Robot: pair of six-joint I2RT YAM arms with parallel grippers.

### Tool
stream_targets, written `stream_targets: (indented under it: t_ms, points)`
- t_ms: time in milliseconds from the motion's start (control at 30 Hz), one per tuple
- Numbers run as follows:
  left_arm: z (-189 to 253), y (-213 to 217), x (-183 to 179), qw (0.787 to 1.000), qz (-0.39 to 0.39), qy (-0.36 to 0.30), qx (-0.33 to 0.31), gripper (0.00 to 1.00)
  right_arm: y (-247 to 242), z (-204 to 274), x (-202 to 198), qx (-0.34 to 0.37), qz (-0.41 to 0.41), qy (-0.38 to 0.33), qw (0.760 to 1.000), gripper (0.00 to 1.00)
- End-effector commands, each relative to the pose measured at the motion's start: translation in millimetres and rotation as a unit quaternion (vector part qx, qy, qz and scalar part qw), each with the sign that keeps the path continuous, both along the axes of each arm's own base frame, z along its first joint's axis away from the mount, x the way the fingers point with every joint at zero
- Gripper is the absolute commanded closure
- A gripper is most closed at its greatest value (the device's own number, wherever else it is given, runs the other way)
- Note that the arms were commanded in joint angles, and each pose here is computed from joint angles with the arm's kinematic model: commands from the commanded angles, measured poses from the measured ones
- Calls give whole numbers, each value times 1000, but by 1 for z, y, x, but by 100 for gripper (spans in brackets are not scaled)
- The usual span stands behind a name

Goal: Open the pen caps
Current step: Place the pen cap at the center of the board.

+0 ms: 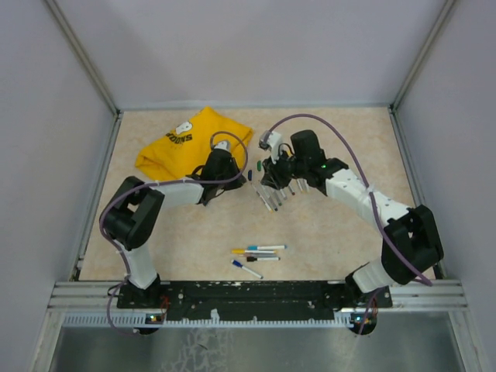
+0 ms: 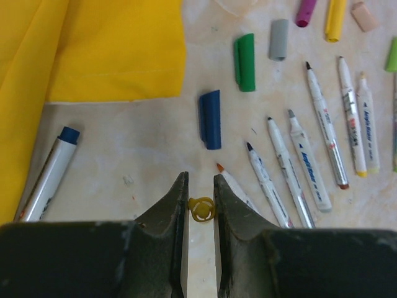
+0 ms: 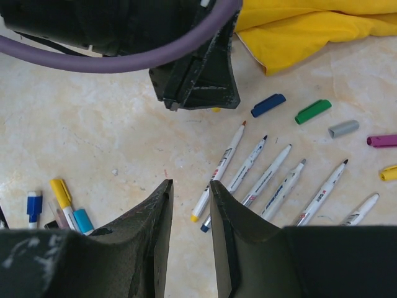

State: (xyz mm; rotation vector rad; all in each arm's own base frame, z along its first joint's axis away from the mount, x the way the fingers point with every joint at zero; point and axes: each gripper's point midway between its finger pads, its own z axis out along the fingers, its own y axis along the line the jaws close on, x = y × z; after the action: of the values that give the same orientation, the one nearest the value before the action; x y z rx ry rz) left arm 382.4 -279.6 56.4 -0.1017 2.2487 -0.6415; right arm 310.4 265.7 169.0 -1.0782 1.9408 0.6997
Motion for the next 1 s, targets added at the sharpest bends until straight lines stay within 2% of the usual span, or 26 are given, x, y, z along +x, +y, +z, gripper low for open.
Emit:
stream_targets:
  t_ms: [0, 200, 367, 567, 800, 967]
  points:
    - [-16, 9, 13, 998, 32, 22, 54, 100, -2, 22, 5, 23, 2, -31, 999, 70]
    - [-27, 1, 25, 996, 23, 38, 74, 94, -3, 24, 6, 27, -1, -33, 999, 70]
    - [-32, -1, 27, 996, 17, 40, 81, 83, -4, 25, 6, 31, 0, -30, 999, 70]
    - [-29, 6, 29, 995, 28, 33, 94, 60, -4, 26, 5, 32, 1, -30, 999, 70]
    - [-14, 10, 29, 995, 31, 17, 95, 58, -3, 27, 3, 37, 8, -29, 999, 70]
    - [13, 11, 24, 996, 25, -7, 80, 59, 0, 32, -5, 50, 29, -35, 998, 70]
